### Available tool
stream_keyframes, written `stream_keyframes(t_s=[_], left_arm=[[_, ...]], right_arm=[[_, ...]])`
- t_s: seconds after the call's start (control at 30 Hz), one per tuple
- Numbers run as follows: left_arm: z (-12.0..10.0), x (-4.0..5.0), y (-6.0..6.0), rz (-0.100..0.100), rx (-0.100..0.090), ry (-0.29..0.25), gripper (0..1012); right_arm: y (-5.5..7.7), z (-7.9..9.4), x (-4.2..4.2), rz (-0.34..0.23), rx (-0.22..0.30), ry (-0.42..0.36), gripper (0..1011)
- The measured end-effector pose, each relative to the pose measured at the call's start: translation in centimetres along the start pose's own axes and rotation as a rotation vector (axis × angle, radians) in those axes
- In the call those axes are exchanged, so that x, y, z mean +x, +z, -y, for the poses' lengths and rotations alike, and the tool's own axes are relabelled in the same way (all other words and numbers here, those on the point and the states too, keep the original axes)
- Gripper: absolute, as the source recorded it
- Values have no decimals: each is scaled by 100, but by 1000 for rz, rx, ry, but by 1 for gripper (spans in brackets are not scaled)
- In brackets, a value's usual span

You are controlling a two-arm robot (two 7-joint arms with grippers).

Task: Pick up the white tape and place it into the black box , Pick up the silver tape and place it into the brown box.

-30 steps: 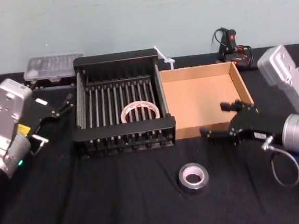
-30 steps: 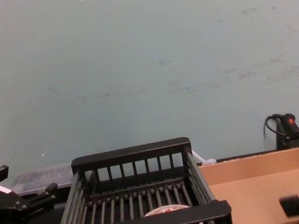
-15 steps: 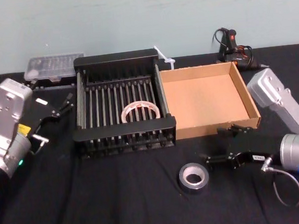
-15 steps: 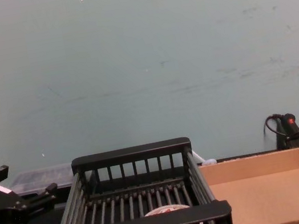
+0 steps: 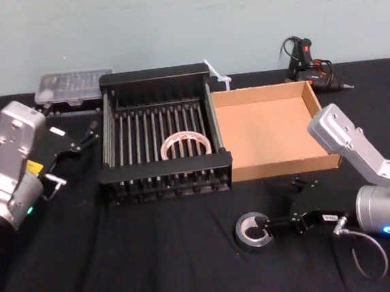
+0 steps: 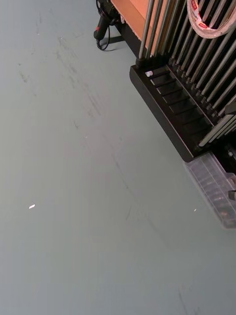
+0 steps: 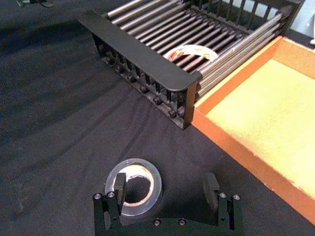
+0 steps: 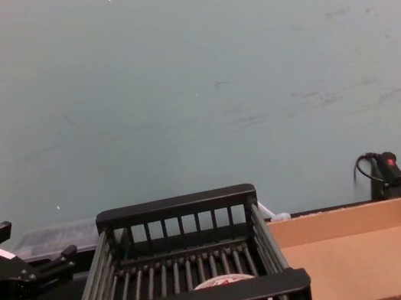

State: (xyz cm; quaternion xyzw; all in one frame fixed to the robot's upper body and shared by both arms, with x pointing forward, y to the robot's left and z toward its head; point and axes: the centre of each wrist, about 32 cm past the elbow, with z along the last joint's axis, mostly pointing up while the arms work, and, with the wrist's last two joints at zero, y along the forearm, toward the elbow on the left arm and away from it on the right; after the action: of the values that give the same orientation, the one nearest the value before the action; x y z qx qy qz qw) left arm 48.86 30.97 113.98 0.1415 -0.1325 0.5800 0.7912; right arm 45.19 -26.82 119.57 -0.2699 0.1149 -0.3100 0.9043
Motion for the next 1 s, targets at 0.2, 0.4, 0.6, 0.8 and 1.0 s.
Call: stream_keyframes(t_s=[0.2, 0.4, 0.6, 0.8, 1.0], left_arm=[[0, 0, 0, 0, 0, 0, 1001], [0, 0, 0, 0, 0, 0, 1001], [0, 0, 0, 0, 0, 0, 1001], [0, 0, 0, 0, 0, 0, 1001], [0, 0, 0, 0, 0, 0, 1001]], right_arm=[[-14, -59, 2, -3, -16, 5, 1000], [-27, -122, 12, -7, -25, 10, 1002], [-25, -173, 24, -4, -32, 13, 1000], [-38, -207, 28, -5, -41, 17, 1000], [-45, -232, 36, -1, -50, 20, 1000]])
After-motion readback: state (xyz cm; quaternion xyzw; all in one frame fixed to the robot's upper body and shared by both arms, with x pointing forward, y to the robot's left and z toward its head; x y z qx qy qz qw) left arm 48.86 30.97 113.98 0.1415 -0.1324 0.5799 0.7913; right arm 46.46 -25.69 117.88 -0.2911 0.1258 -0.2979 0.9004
